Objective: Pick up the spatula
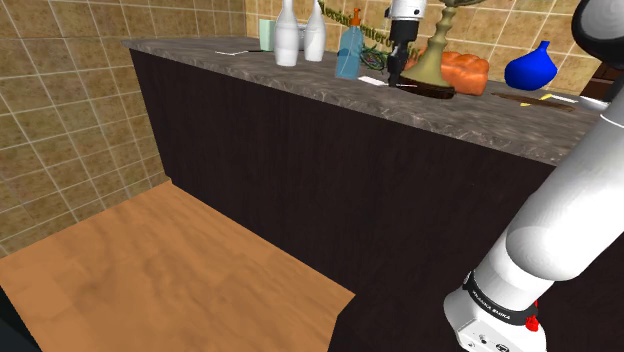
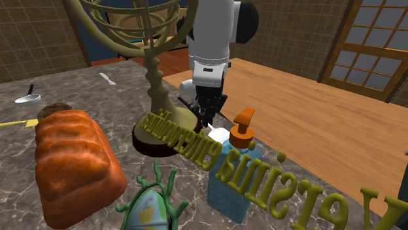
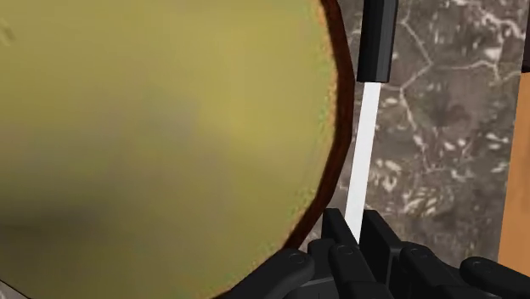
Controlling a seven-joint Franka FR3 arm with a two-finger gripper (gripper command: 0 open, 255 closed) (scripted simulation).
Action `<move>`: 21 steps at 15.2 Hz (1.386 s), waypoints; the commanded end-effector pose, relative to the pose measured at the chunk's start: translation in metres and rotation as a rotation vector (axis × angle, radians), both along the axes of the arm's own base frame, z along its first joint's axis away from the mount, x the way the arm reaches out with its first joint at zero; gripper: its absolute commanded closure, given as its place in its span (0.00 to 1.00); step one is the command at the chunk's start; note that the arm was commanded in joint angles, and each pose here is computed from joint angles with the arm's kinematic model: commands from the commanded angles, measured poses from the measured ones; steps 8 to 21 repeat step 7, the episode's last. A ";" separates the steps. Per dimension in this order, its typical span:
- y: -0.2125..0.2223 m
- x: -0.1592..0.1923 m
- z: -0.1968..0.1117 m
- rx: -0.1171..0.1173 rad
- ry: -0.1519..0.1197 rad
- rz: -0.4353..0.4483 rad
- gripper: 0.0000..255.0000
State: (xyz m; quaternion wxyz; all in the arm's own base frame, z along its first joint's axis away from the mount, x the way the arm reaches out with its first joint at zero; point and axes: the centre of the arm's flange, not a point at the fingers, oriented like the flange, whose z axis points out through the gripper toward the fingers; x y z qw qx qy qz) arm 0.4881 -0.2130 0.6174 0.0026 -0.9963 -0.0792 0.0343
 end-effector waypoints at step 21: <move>-0.001 -0.001 0.039 -0.006 -0.009 0.000 1.00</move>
